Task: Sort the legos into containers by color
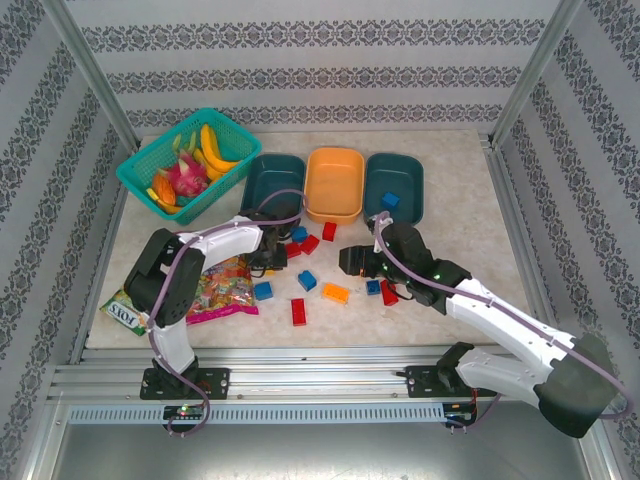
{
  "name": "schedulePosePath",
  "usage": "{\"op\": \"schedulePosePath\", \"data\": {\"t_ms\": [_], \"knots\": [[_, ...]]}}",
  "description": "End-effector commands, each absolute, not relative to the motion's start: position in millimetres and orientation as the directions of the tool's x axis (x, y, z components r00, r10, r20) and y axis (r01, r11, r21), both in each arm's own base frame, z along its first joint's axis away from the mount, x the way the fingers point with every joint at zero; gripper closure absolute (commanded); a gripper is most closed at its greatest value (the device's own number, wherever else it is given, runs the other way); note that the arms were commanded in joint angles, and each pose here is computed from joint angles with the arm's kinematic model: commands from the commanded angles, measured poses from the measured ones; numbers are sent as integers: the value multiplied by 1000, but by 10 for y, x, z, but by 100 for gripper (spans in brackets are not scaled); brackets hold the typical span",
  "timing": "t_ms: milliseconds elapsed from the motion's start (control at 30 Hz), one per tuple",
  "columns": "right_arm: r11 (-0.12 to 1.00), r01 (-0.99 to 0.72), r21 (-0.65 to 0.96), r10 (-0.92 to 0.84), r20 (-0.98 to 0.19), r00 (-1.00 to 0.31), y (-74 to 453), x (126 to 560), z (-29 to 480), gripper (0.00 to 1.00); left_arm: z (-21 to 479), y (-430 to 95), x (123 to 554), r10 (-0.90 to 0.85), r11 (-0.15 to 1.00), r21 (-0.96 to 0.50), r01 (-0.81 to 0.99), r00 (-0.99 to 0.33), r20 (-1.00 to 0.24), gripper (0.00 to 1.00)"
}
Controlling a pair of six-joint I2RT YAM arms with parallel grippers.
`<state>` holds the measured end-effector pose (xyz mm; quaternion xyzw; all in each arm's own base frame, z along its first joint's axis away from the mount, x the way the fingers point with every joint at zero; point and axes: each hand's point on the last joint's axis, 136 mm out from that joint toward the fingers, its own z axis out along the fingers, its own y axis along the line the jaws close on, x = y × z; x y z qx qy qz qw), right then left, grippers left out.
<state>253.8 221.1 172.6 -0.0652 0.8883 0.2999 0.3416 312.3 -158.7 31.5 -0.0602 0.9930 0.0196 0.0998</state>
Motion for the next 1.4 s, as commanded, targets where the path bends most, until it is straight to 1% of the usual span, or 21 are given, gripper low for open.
{"op": "schedulePosePath", "data": {"t_ms": [0, 100, 200, 300, 367, 467, 633, 733, 867, 1033, 1133, 1267, 1367], "knots": [[776, -363, 516, 147, -707, -691, 2259, 2647, 2198, 30, 739, -1420, 3092, -132, 988, 49, -149, -959, -252, 74], [770, -372, 519, 165, -724, -669, 2264, 2683, 2384, 30, 1084, -1424, 3098, -131, 989, 32, -145, -952, -276, 75], [762, -381, 524, 188, -741, -644, 2277, 2736, 2572, 30, 1419, -1468, 3193, -127, 991, -7, -131, -945, -301, 75], [751, -386, 536, 213, -750, -627, 2309, 2828, 2703, 30, 1651, -1476, 3436, -133, 991, -51, -124, -938, -321, 75], [733, -391, 557, 239, -749, -617, 2357, 2915, 2787, 29, 1688, -1473, 3677, -134, 991, -71, -117, -935, -328, 75], [726, -376, 575, 279, -747, -603, 2398, 3105, 2879, 29, 1659, -1466, 4116, -135, 990, -84, -112, -931, -341, 75], [728, -307, 613, 353, -720, -598, 2385, 3455, 2935, 29, 1388, -1485, 4775, -140, 990, -79, -119, -928, -345, 74], [726, -261, 636, 389, -693, -607, 2353, 3614, 2903, 29, 1154, -1429, 5040, -166, 986, -77, -149, -926, -339, 73], [722, -232, 652, 404, -670, -623, 2337, 3711, 2836, 29, 853, -1438, 5229, -192, 980, -114, -164, -933, -305, 71], [731, -182, 658, 407, -634, -658, 2287, 3708, 2659, 29, 652, -1528, 5259, -187, 977, -148, -152, -945, -267, 64], [735, -169, 657, 411, -629, -659, 2253, 3691, 2627, 28, 636, -1540, 5249, -193, 975, -157, -156, -947, -257, 54], [747, -179, 641, 400, -647, -649, 2225, 3688, 2671, 29, 843, -1541, 5280, -199, 973, -170, -153, -935, -294, 42], [760, -202, 618, 375, -670, -640, 2220, 3684, 2749, 29, 1129, -1530, 5308, -201, 973, -179, -146, -919, -340, 38]]}}
